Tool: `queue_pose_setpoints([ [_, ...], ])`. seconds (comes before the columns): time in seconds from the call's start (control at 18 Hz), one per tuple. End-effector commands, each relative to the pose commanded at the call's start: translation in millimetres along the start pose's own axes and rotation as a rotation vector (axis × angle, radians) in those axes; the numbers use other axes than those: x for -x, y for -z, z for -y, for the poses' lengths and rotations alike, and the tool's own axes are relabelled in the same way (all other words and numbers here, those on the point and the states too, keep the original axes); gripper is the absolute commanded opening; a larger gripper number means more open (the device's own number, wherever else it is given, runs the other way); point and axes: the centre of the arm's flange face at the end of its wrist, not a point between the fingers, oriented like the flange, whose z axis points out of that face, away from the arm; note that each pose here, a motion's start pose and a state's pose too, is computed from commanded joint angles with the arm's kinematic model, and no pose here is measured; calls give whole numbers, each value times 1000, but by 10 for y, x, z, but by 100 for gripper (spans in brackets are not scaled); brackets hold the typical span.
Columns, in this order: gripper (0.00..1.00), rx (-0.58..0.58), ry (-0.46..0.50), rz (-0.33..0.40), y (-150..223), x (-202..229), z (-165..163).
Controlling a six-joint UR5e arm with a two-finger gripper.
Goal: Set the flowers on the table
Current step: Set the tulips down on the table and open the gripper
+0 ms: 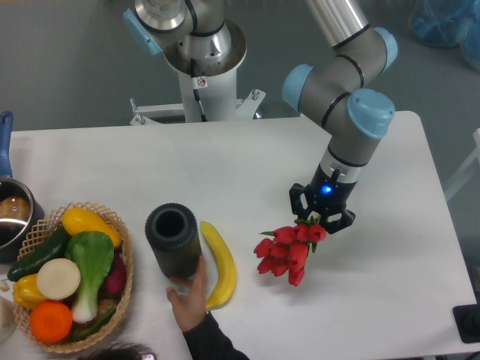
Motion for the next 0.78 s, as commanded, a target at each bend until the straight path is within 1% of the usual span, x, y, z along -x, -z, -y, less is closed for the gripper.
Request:
queue_pose_setpoints([
  [0.17, 35, -2, 13, 17, 71, 117, -116],
  [0.28, 36, -3, 14, 18, 61, 142, -114],
  [0.44, 42, -6, 14, 27, 103, 176, -97],
  [0.5, 48, -9, 12, 32, 130, 197, -89],
  [0.56, 61, -10, 14, 35, 136, 214, -104],
  [0.61, 70, -10, 13, 36, 138, 214, -93],
  [0.67, 74, -9, 20, 39, 150, 223, -87],
  [0.72, 87, -11, 11, 45, 170, 251, -62],
  [0.78, 93, -13, 9, 54, 211, 275, -49],
])
